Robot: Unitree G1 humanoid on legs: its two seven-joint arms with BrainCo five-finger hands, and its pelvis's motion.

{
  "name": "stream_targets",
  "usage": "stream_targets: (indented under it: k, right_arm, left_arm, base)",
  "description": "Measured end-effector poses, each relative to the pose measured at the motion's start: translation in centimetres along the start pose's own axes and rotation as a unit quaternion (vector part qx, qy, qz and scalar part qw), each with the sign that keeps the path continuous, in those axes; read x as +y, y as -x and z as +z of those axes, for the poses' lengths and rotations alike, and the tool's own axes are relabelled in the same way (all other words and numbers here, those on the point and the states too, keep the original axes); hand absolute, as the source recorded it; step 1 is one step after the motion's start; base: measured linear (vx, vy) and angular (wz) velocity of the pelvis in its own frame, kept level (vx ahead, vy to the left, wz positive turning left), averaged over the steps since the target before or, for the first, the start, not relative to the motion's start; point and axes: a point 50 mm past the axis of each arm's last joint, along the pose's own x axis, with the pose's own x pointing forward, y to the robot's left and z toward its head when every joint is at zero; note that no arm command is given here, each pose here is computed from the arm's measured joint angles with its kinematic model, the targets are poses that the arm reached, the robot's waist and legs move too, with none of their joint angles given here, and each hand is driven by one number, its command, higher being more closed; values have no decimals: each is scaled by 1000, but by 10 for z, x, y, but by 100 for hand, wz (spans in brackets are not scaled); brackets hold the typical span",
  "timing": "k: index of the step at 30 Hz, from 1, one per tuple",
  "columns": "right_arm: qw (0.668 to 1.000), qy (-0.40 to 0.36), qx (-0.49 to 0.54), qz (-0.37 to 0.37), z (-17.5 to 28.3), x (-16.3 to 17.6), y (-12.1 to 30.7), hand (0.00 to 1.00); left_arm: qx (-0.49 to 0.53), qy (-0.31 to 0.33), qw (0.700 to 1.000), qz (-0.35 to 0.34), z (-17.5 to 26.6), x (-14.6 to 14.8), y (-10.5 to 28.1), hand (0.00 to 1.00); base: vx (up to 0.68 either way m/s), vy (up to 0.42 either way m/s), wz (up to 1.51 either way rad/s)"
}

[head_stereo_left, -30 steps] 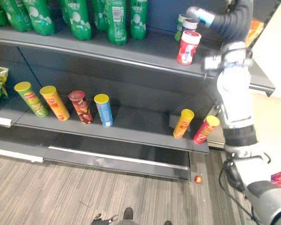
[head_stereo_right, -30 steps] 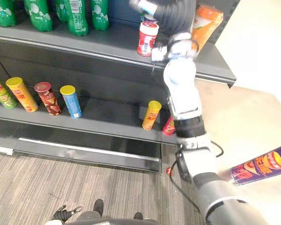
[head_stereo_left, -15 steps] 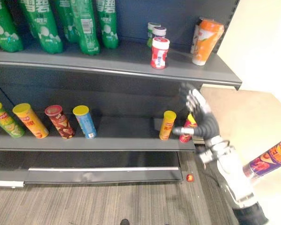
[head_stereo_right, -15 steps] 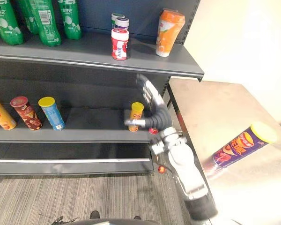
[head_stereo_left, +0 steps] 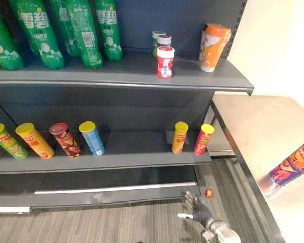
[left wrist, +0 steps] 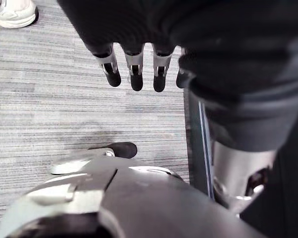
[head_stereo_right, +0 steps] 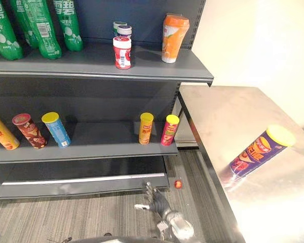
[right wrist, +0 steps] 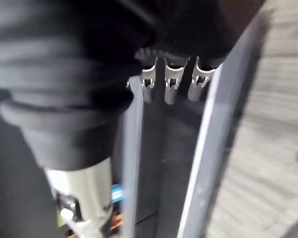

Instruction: Put the gum and the chips on the shelf.

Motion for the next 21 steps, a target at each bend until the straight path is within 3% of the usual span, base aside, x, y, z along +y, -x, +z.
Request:
stream_targets:
  k: [4,11,21]
  right_arm:
    - [985,9,147,-92,-46,-38,0,0]
    - [945,-74,220,-232,-74,-71,21,0]
    - [900,-178,268,-294,-104,-66,45,0]
  left_arm:
    - [1,-2,1000,-5,0,-4,0,0]
    - [5,-4,1000,-8,1,-7,-1,0]
    - [3,-3,1000,-13,4,-7,-2,0]
  base:
    - [0,0,0]
    - [34,14,14]
    - [46,22,3]
